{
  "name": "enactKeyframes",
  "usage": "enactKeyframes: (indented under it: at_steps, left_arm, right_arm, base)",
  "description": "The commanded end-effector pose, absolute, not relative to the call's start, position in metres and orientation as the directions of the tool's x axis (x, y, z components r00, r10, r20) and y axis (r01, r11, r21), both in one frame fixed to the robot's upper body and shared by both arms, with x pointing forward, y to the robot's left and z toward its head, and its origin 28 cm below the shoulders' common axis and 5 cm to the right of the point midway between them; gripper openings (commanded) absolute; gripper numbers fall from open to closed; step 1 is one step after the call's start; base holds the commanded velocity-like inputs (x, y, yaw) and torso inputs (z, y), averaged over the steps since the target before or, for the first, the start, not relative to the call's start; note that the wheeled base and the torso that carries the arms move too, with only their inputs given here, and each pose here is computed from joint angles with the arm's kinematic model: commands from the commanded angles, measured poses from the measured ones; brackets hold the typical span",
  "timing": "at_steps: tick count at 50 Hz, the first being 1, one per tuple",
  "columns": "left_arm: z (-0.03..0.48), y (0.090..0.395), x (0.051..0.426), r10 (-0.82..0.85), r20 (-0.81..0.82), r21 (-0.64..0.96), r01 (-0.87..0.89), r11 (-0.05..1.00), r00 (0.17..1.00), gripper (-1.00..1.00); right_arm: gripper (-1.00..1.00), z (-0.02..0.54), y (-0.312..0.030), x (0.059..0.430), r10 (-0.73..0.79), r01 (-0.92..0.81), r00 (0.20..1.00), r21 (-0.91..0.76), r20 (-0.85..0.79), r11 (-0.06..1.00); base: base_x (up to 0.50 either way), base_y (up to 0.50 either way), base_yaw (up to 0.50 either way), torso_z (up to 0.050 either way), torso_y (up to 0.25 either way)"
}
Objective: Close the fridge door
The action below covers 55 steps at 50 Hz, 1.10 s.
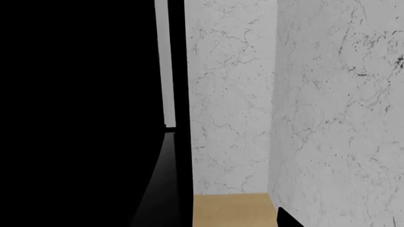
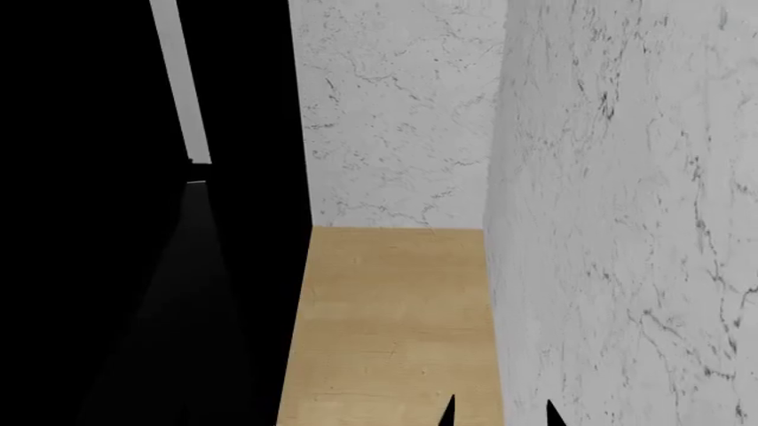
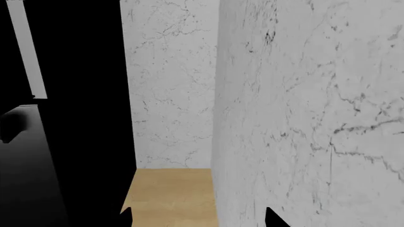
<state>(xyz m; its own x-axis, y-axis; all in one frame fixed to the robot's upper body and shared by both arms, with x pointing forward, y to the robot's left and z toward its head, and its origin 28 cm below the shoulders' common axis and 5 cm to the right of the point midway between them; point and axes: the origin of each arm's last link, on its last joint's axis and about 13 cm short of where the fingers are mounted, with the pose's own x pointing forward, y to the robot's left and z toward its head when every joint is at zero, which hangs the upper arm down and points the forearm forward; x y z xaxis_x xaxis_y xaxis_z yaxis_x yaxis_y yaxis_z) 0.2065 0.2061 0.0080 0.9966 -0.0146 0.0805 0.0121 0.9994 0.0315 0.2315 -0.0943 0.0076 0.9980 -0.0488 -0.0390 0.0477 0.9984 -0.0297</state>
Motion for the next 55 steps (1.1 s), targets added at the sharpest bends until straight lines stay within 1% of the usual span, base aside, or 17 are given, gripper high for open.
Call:
enactKeyframes:
  at_steps: [1, 30, 47, 49, 55]
  left_arm:
    - [0.0080, 0.2057, 0.2060, -0.016, 0.082, 0.031, 0.013, 0.999, 0.997, 1.00]
    - [0.0080, 0.2044, 0.2061, -0.021, 0.078, 0.029, 0.018, 0.999, 0.997, 1.00]
    - [0.0105, 0.2070, 0.2055, -0.005, 0.086, 0.018, 0.004, 1.000, 0.996, 1.00]
    - [0.0096, 0.2067, 0.2055, -0.007, 0.085, 0.020, 0.005, 1.000, 0.996, 1.00]
    - [0.0088, 0.2059, 0.2055, -0.012, 0.082, 0.021, 0.010, 1.000, 0.997, 1.00]
  right_arm:
    - [1.00, 0.0071, -0.0945, 0.2306, -0.050, 0.049, 0.998, -0.027, -0.041, 0.998]
    - [1.00, 0.0058, -0.0951, 0.2313, -0.046, 0.045, 0.998, -0.027, -0.043, 0.999]
    - [1.00, 0.0040, -0.0939, 0.2316, -0.034, 0.034, 0.999, -0.014, -0.036, 0.999]
    - [1.00, 0.0032, -0.0945, 0.2329, -0.043, 0.042, 0.998, -0.020, -0.055, 0.999]
    - [1.00, 0.0029, -0.0944, 0.2319, -0.039, 0.038, 0.998, -0.023, -0.046, 0.999]
  base:
    - [0.45, 0.00, 0.00, 0.000, 0.000]
    - [0.44, 0.00, 0.00, 0.000, 0.001]
    - [0.01, 0.00, 0.00, 0.000, 0.000]
    - [0.00, 0.00, 0.00, 0.000, 0.000]
    - [0.40, 0.00, 0.00, 0.000, 0.000]
